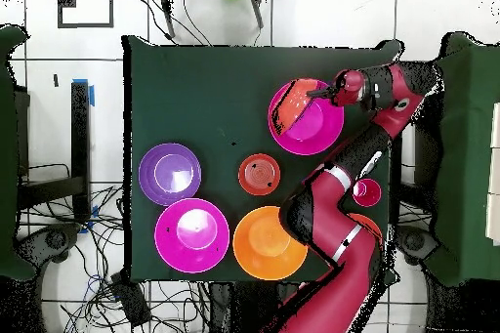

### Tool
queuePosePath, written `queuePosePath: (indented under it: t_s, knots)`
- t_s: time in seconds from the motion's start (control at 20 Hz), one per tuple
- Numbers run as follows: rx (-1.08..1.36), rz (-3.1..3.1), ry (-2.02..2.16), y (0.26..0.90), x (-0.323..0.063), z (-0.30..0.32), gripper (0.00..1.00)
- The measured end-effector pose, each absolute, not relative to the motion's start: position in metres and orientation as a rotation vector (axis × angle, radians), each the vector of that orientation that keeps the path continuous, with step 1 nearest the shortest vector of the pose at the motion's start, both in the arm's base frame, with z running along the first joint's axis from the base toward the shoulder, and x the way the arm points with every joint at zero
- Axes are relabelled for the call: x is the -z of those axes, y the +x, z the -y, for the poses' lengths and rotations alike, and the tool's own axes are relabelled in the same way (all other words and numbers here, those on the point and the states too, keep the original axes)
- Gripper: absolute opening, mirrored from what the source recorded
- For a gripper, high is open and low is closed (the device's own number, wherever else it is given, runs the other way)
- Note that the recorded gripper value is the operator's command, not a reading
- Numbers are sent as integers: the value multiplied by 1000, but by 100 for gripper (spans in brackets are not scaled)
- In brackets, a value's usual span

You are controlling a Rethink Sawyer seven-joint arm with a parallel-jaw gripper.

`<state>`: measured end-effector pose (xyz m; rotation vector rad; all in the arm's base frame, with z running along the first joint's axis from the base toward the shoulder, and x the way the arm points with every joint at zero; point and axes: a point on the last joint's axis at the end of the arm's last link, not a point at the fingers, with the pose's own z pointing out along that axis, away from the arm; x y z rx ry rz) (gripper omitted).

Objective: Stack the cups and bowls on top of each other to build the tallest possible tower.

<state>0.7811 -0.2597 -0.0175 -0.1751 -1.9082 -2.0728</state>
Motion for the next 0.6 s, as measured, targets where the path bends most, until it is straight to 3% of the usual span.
queuePosePath:
  t_s: [0.6]
  knots:
    - [2142, 1863, -43, 775, 17, 265, 0]
